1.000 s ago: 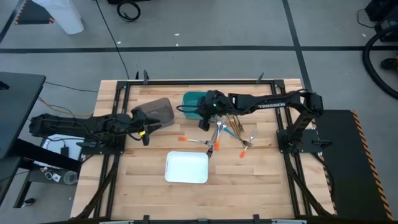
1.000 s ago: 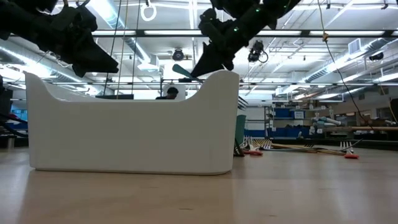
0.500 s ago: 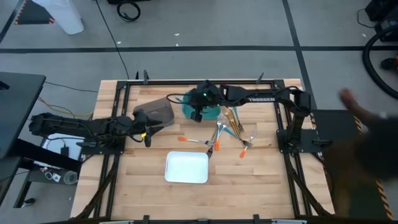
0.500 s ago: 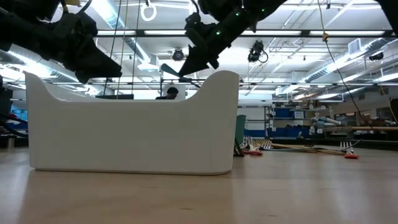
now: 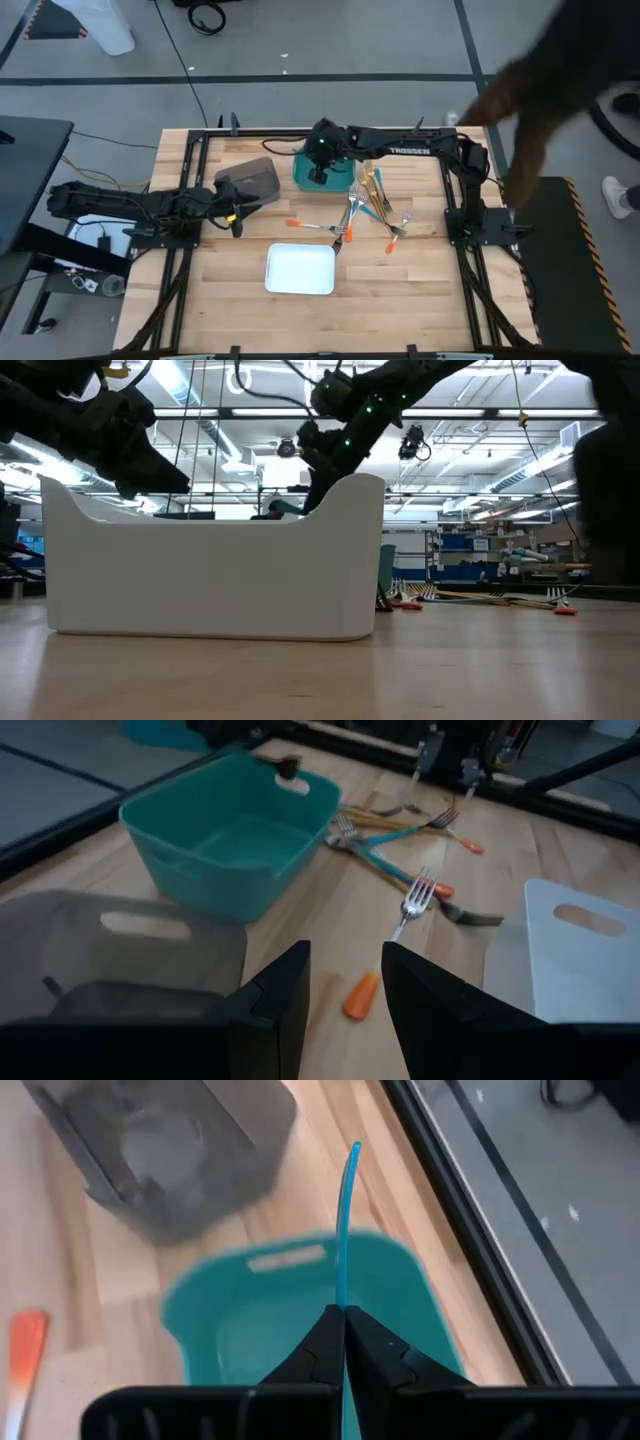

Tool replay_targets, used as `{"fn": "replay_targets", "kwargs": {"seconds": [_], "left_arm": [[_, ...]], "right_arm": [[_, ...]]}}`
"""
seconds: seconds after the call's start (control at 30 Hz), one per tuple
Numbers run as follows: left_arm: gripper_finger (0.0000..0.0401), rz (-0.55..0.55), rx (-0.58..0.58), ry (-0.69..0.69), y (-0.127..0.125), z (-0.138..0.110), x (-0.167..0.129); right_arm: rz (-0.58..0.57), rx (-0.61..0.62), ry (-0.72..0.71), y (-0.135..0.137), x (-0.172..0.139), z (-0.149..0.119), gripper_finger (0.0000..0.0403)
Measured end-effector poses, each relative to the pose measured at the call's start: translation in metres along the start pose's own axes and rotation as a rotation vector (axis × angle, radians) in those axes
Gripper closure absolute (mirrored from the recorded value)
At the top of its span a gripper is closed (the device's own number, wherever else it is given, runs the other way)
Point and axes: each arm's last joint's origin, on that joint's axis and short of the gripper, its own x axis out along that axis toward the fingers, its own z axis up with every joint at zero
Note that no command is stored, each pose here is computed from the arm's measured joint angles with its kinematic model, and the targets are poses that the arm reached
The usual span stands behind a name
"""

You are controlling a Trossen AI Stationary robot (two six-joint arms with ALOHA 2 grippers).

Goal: Sort silverware by color (type)
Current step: Put the blue fork into the blue bin

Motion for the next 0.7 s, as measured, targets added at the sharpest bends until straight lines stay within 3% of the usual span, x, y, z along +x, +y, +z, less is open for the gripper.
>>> {"fn": "replay_targets", "kwargs": {"seconds": [0.7], "left_arm": [[0.0267,0.002,-0.003,0.007,0.0,-0.001,0.0]], "right_arm": [[0.035,0.101,0.067,-0.01,0.017,-0.029,0.0388]]}}
